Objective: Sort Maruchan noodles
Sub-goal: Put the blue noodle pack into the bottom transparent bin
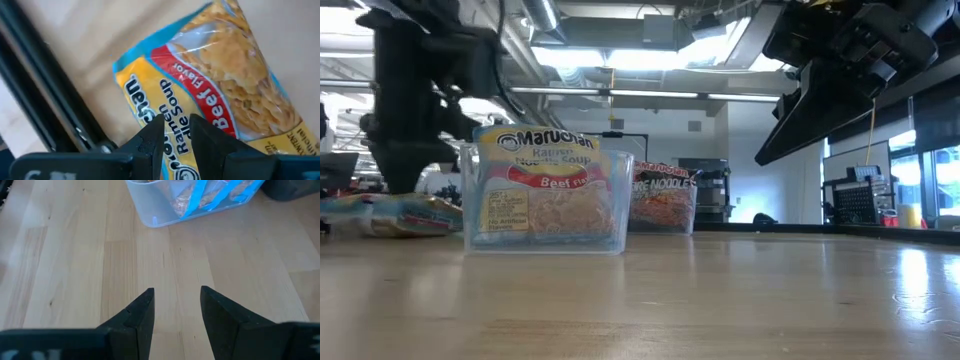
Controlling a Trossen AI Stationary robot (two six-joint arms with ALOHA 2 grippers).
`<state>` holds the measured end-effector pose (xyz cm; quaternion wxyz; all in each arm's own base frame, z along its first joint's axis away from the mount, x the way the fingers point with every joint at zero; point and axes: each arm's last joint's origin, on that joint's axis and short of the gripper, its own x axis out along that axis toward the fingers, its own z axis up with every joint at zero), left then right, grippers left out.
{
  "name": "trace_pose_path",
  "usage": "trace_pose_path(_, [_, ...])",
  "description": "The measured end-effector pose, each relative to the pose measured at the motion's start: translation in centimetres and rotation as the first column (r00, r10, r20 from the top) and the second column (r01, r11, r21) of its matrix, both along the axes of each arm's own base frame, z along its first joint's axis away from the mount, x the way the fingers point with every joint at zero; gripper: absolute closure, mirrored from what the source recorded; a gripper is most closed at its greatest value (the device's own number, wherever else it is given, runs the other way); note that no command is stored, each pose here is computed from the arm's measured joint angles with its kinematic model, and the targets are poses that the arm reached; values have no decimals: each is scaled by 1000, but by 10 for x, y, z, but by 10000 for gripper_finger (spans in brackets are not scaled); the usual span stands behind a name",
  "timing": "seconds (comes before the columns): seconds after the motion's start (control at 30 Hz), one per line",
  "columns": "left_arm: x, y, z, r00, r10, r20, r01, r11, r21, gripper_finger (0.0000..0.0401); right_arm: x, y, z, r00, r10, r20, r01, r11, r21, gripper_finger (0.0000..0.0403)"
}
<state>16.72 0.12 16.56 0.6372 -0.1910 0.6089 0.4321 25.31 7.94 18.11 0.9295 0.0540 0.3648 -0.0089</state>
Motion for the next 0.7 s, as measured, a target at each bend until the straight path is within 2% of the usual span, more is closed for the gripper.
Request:
trace_pose_path(0.13, [-1,-27,0,998,-66,22,67,994,-83,314,0,0,0,1000,0,0,0,1000,0,263])
trace_pose_path(0.27, [-1,-59,-1,982,-148,119,164,977,-135,314,0,0,0,1000,0,0,0,1000,0,263])
trace_pose_path(0.47, [-1,-107,0,917,-252,308,335,907,-256,314,0,1,0,1000,16,-5,-16,1000,18,263])
trace_pose_path(0.7, [1,-139,-6,842,-328,428,468,840,-276,314,0,1,0,1000,21,-6,-21,1000,23,263])
